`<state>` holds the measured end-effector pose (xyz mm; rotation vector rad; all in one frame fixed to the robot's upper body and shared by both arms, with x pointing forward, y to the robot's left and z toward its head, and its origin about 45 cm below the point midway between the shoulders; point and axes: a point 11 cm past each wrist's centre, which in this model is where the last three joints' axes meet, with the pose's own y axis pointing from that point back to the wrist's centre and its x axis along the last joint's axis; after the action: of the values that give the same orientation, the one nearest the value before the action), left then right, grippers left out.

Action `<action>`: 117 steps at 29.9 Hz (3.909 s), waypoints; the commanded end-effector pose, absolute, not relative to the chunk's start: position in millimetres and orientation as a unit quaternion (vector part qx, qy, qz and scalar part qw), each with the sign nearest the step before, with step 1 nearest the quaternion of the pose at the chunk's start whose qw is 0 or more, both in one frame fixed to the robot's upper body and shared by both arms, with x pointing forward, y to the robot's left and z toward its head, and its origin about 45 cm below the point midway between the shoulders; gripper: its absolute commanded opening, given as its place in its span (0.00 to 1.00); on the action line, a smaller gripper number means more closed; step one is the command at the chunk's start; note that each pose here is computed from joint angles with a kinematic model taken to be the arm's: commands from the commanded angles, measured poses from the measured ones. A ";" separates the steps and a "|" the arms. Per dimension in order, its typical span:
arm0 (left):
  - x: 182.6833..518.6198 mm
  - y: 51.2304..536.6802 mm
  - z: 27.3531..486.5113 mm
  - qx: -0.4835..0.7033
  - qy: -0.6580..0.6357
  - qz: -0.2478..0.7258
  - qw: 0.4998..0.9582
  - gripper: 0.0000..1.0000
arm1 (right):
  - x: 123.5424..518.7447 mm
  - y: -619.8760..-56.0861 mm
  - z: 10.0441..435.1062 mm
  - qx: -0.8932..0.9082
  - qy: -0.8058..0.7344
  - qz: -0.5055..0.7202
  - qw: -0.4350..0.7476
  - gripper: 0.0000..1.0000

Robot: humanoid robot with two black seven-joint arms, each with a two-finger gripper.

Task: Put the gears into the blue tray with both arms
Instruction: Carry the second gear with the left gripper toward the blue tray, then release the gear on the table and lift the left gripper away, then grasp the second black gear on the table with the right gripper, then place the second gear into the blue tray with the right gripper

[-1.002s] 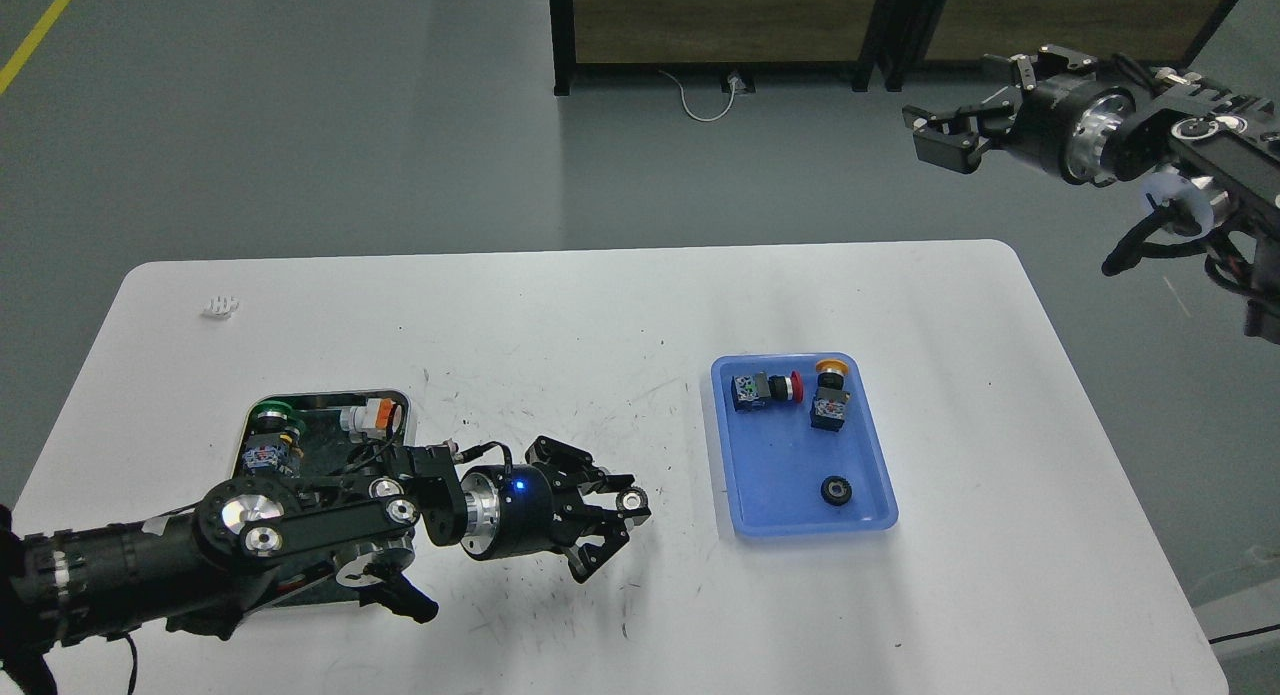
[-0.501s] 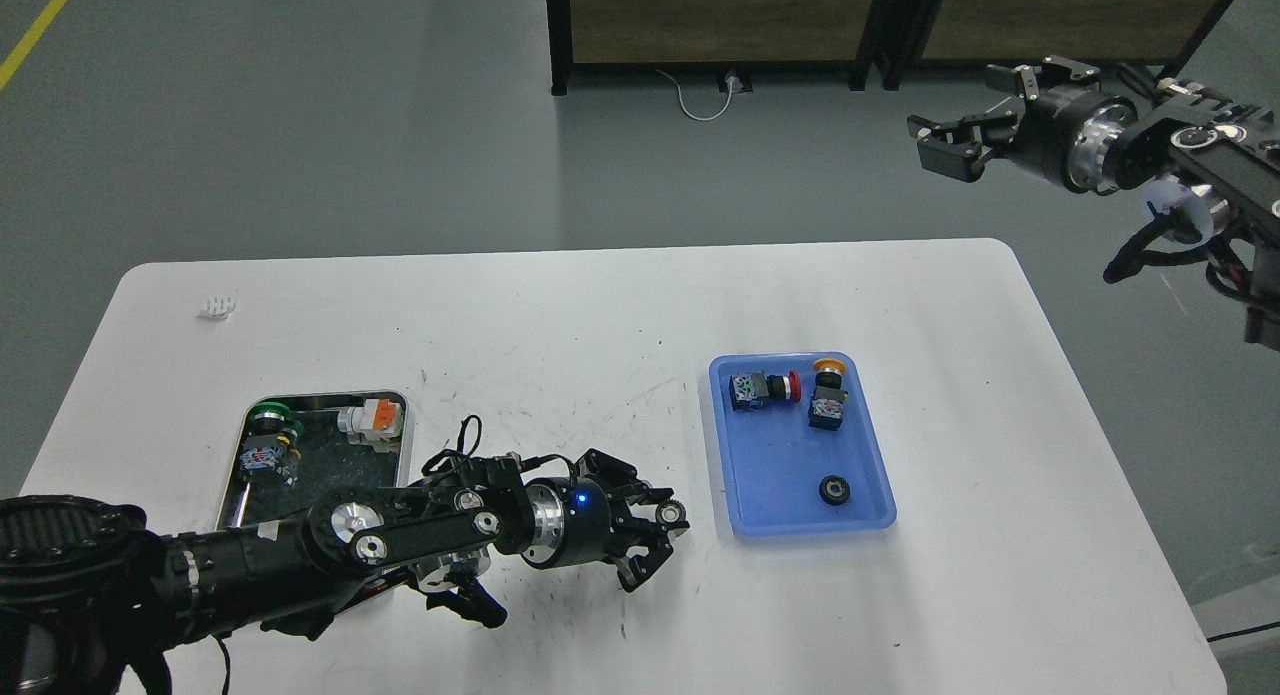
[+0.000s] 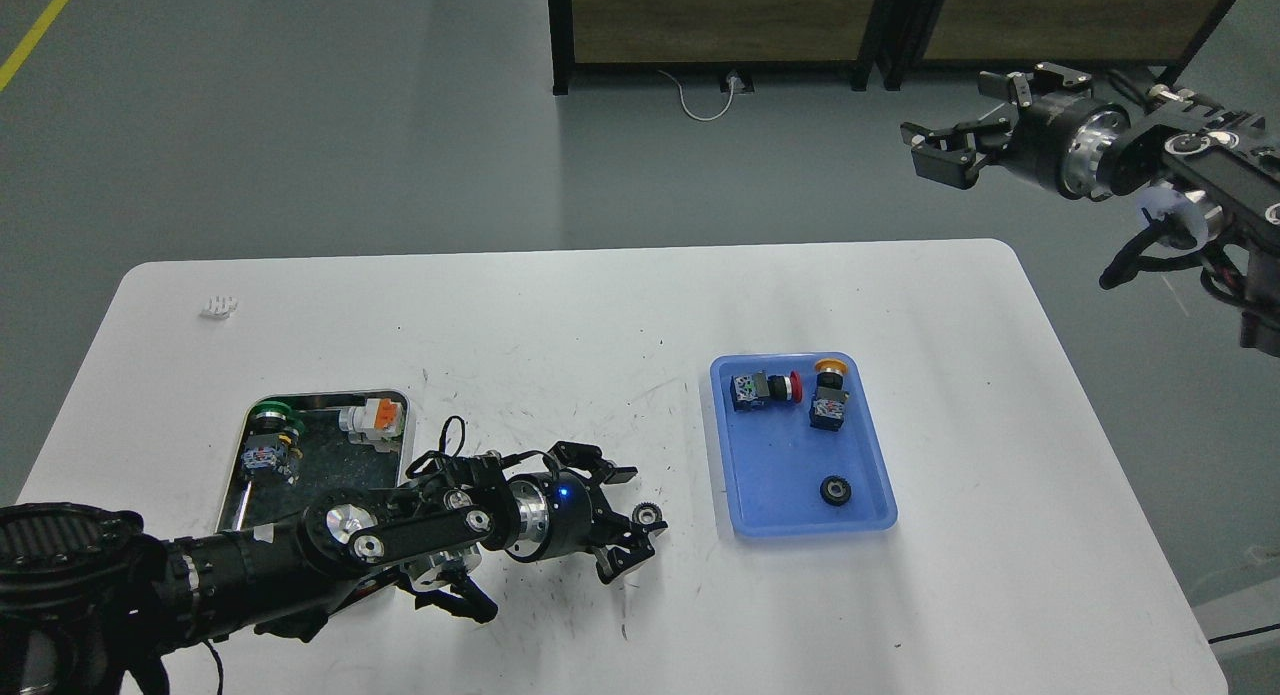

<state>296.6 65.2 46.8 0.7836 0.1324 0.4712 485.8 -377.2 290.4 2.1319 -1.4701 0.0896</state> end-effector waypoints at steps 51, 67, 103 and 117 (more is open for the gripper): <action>391.0 480.4 263.1 0.335 0.036 0.575 0.746 0.97 | 316.3 -119.5 65.6 0.899 -0.107 -0.030 0.424 0.99; 388.7 486.4 266.9 0.336 0.034 0.579 0.742 0.97 | 319.6 -117.9 58.7 0.893 -0.108 -0.022 0.435 0.91; 389.4 487.6 268.8 0.337 0.033 0.581 0.740 0.97 | 314.4 -131.7 50.5 0.888 -0.106 -0.019 0.447 0.45; 389.0 489.0 268.9 0.338 0.032 0.583 0.738 0.97 | 321.2 -135.3 59.0 0.891 -0.109 -0.021 0.439 0.23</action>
<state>389.7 488.2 269.4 0.7395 0.0694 1.2778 315.8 -137.3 53.5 2.2002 -0.2580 -0.0588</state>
